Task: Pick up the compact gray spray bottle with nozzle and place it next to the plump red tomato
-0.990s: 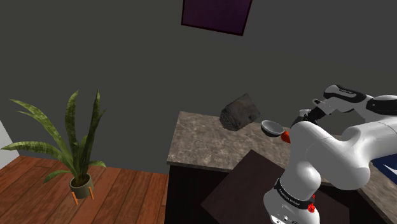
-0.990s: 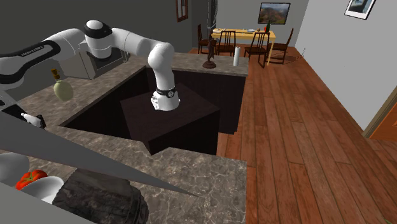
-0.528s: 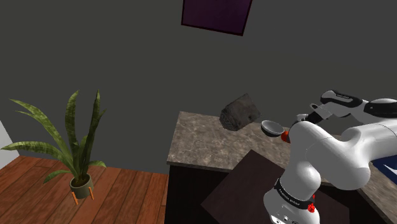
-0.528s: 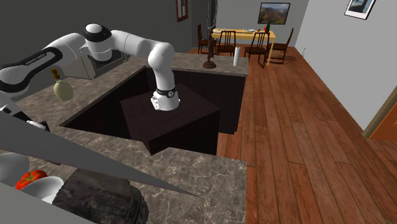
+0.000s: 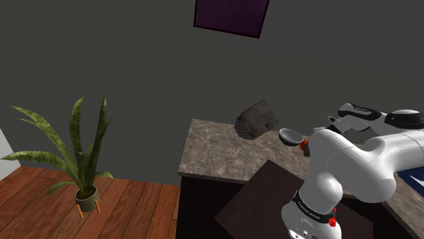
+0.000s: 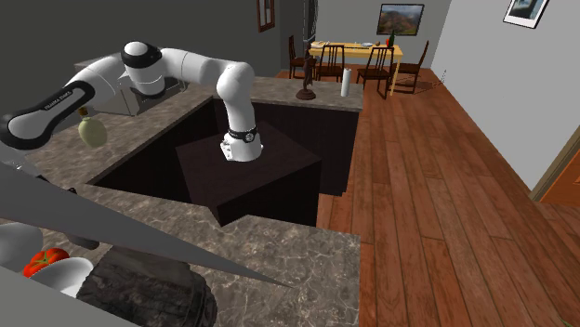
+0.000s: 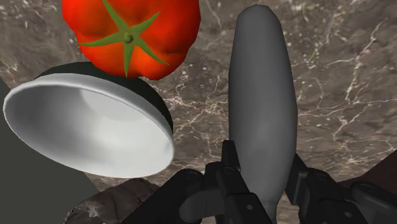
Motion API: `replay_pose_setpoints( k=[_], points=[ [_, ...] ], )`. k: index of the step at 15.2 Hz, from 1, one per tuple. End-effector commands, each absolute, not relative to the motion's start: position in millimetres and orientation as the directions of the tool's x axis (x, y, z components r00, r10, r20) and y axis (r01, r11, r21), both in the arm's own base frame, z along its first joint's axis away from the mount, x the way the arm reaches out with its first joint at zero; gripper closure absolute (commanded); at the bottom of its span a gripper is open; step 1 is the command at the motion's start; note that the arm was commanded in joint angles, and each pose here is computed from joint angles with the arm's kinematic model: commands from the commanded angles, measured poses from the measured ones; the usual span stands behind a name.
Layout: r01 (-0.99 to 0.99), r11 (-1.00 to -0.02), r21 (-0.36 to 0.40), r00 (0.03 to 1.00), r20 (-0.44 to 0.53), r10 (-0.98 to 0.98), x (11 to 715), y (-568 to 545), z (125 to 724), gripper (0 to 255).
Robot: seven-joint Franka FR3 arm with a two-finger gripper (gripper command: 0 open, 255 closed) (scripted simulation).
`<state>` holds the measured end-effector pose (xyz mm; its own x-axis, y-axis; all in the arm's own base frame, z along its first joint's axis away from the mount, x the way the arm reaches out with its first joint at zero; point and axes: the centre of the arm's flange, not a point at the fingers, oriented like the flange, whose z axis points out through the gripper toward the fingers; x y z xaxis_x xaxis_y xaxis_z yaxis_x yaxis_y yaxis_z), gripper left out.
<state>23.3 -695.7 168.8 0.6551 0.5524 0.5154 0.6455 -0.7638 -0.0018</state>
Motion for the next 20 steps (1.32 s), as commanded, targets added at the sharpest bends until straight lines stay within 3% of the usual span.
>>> replay_pose_setpoints(
  k=[1, 10, 11, 16, 20],
  points=[
    [0.646, -0.764, -0.001, 0.655, 0.515, 0.553, 22.6, -695.7, 159.1, 255],
    [0.646, -0.764, -0.001, 0.655, 0.515, 0.553, 22.6, -695.7, 154.9, 255],
    [0.646, -0.764, -0.001, 0.655, 0.515, 0.553, 22.6, -695.7, 154.9, 0],
    [0.646, -0.764, -0.001, 0.655, 0.515, 0.553, 22.6, -695.7, 154.9, 0],
    [0.646, -0.764, -0.001, 0.655, 0.515, 0.553, 2.9, -712.4, 197.7, 0]
  ],
)
